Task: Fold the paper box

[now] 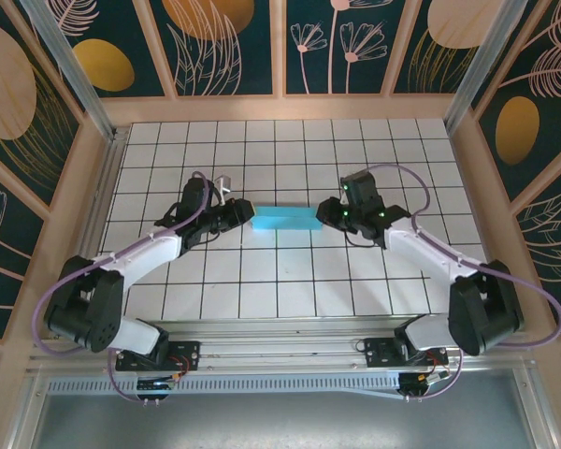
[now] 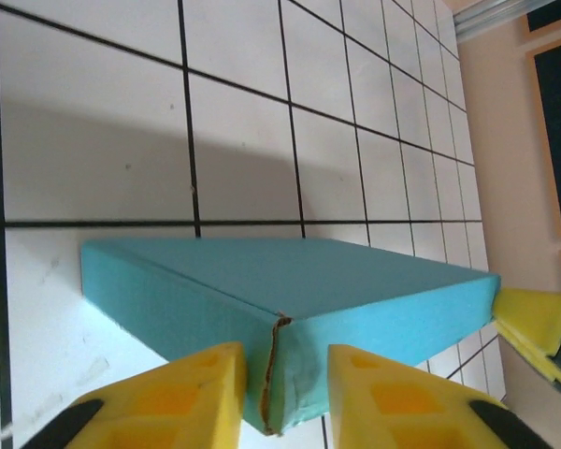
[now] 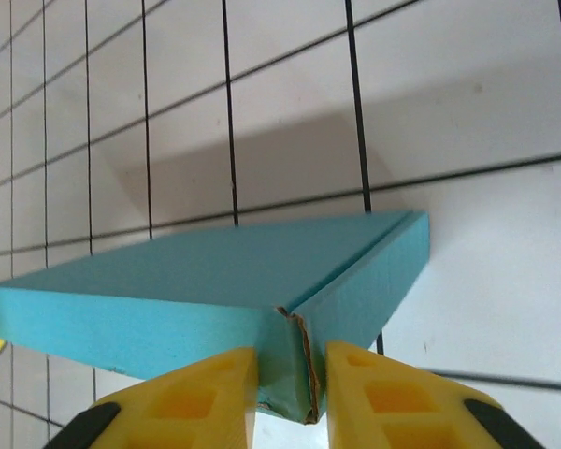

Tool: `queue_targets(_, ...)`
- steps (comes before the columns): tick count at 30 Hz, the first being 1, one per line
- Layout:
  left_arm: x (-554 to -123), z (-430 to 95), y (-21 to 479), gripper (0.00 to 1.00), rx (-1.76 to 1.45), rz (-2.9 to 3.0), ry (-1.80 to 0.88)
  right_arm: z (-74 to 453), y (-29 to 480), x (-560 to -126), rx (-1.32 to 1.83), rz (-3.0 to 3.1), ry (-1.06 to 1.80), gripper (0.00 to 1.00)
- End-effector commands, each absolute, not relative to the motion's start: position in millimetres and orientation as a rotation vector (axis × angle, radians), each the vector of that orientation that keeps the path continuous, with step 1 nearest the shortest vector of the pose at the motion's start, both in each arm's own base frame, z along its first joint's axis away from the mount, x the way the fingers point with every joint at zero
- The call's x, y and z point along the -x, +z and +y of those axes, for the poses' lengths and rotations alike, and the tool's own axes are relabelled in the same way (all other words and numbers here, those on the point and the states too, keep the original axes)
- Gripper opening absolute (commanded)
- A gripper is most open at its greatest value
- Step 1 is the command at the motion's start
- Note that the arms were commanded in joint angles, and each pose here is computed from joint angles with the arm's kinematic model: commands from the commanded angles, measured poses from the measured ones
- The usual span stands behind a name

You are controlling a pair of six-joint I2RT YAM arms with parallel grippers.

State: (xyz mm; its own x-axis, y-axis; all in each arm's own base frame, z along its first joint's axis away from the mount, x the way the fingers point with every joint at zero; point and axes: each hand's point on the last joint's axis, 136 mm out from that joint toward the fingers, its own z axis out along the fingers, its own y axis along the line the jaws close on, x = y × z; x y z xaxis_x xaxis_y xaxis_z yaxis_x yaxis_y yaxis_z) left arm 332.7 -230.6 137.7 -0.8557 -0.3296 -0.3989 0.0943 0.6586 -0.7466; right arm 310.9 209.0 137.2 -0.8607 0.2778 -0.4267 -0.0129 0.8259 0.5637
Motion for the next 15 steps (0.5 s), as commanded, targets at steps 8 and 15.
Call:
queue_targets(8, -272.4, -224.1, 107.8, 0.45, 0.26, 2.454, -1.137, 175.6, 103.7, -247.6, -0.283, 2.601, 0.676, 0.36)
queue_targets(15, -286.0, -226.0, 94.9, 0.52, 0.227, 2.476, -1.063, 175.2, 90.5, -268.9, -0.328, 2.594, 0.693, 0.41)
